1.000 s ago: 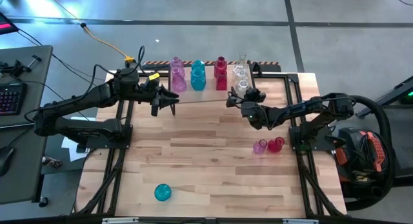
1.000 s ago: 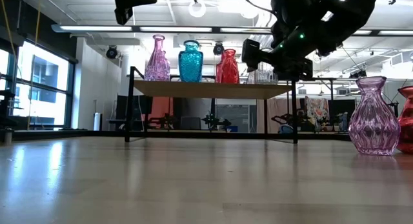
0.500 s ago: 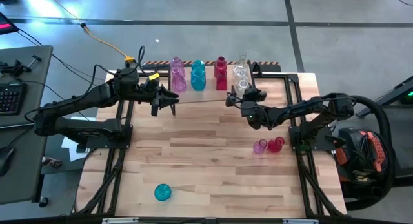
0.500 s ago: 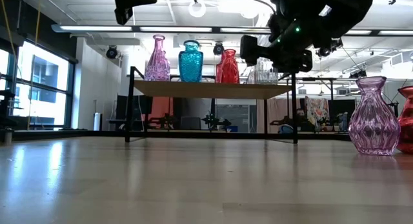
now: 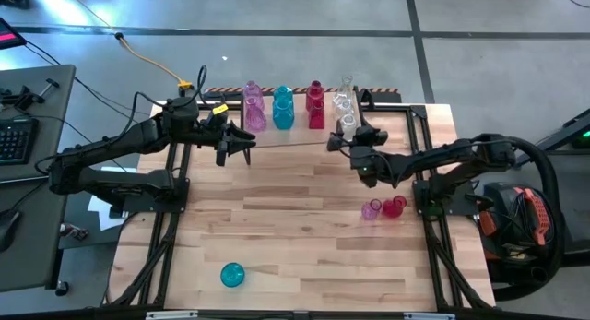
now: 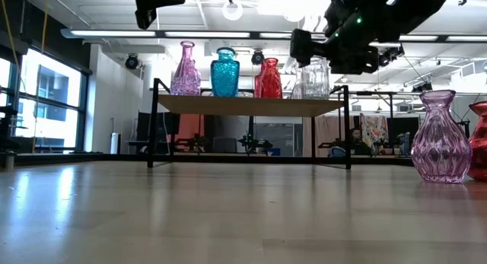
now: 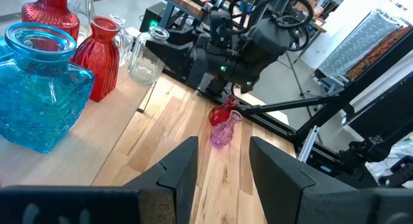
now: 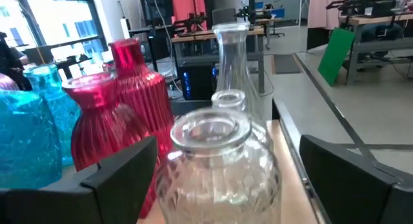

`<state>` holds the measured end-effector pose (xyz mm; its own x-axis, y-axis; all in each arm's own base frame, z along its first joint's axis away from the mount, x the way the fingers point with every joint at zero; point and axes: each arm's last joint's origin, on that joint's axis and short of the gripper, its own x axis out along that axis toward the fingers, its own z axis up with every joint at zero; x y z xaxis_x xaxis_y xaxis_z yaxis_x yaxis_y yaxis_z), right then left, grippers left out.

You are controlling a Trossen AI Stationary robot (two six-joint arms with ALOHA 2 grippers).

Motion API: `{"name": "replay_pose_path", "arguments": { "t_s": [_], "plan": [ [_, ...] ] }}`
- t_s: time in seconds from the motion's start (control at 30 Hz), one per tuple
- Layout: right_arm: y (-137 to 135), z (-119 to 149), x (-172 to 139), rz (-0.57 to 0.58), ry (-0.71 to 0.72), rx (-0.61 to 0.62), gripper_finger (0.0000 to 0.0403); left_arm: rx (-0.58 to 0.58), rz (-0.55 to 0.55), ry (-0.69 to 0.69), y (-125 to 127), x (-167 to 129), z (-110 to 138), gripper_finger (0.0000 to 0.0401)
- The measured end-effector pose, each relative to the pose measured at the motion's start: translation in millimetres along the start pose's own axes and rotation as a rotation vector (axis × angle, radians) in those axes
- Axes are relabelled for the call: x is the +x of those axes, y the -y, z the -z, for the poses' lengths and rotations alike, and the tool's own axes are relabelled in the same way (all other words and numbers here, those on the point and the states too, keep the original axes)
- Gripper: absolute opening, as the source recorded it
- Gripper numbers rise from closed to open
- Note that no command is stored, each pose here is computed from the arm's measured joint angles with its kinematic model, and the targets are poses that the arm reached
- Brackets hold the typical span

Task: Sort vases onto shelf
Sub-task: Put the transparent vase on the shelf aligned with the other transparent vases

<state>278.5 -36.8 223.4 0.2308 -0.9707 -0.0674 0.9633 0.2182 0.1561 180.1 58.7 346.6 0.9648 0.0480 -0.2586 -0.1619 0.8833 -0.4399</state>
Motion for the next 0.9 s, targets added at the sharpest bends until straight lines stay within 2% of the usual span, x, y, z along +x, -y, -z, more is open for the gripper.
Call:
{"name": "replay_pose_path", "arguments": {
  "t_s": [0.4,0.67,0.9],
  "plan": [
    [2,-9,1,-0.027,0.0,0.001,0.0366,0.0,0.0,0.0,0,0,0,0.0131],
    [9,-36,-7,-0.054,0.037,0.04,0.0366,0.0,0.0,0.0,0,0,0,0.0131],
    [14,-61,-36,-0.21,0.038,0.03,0.0366,0.0,0.0,-0.001,0,0,0,0.0131]
  ]
}}
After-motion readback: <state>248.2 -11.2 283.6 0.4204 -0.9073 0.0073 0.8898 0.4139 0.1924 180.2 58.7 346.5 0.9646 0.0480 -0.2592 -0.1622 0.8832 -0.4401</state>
